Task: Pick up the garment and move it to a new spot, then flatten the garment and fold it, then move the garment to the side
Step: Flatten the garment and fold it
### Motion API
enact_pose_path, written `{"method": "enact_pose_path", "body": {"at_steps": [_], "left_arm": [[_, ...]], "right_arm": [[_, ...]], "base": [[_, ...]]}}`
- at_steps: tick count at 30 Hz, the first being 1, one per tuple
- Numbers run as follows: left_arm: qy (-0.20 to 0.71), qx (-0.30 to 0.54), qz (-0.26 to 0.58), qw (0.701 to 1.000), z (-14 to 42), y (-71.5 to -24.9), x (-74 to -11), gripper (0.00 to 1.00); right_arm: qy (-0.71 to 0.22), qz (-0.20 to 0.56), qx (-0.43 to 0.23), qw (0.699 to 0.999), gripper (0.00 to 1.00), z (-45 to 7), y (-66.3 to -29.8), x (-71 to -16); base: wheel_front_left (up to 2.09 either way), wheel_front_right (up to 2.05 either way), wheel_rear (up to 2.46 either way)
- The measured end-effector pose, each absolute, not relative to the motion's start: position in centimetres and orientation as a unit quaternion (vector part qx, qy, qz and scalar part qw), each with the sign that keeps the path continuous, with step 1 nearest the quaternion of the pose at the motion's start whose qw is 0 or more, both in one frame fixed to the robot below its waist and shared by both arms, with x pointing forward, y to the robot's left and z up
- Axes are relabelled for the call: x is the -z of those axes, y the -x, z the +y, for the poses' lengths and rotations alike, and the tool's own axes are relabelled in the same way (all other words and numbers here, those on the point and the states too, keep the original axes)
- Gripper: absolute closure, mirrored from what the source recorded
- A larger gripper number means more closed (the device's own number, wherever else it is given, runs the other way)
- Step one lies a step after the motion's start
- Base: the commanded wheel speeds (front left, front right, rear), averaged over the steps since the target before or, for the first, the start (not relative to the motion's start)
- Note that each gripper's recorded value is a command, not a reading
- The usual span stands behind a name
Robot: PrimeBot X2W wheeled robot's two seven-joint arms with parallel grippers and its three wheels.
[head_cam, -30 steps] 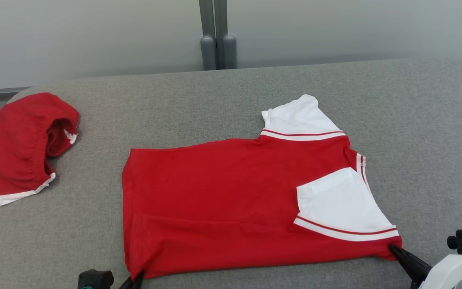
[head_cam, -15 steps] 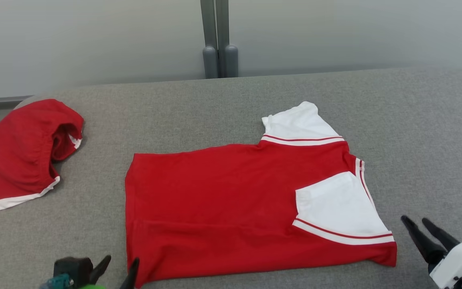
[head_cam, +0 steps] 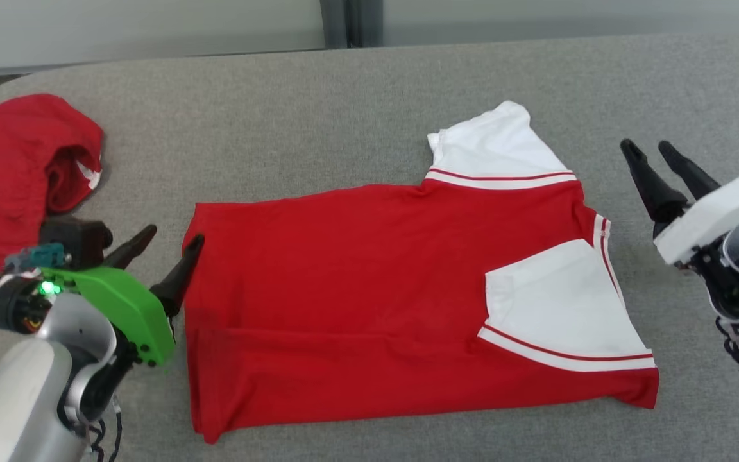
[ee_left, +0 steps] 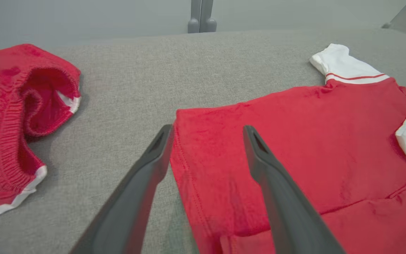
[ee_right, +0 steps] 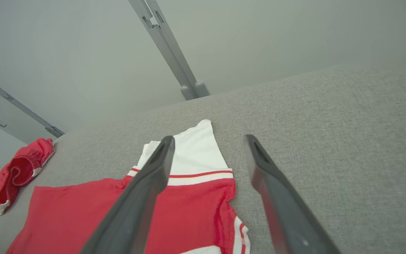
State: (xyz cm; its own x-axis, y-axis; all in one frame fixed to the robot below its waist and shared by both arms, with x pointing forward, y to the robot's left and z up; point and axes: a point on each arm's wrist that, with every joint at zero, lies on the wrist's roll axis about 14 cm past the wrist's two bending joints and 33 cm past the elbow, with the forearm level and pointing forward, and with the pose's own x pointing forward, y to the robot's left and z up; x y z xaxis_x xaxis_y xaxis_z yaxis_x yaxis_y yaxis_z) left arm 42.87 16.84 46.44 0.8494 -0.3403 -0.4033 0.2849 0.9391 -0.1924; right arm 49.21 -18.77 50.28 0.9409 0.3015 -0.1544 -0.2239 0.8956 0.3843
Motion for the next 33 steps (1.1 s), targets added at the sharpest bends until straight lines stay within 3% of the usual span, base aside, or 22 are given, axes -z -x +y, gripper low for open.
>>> {"method": "enact_pose_path", "body": {"at_steps": [12, 22, 33], "left_arm": [[0.030, 0.207, 0.373, 0.904, 16.4, -49.3, -41.6, 0.00], [0.028, 0.223, 0.437, 0.871, 16.2, -50.1, -38.6, 0.00], [0.023, 0.207, 0.467, 0.859, 18.4, -49.5, -37.1, 0.00]], "right_arm": [[-0.117, 0.239, -0.177, 0.948, 0.00, -14.8, -58.5, -45.4], [-0.084, 0.345, -0.192, 0.915, 0.00, -11.1, -61.6, -38.8], [-0.086, 0.365, -0.216, 0.901, 0.00, -8.1, -62.8, -37.2]], "base": [[0.00, 0.00, 0.00], [0.00, 0.00, 0.00], [0.00, 0.00, 0.00]]}}
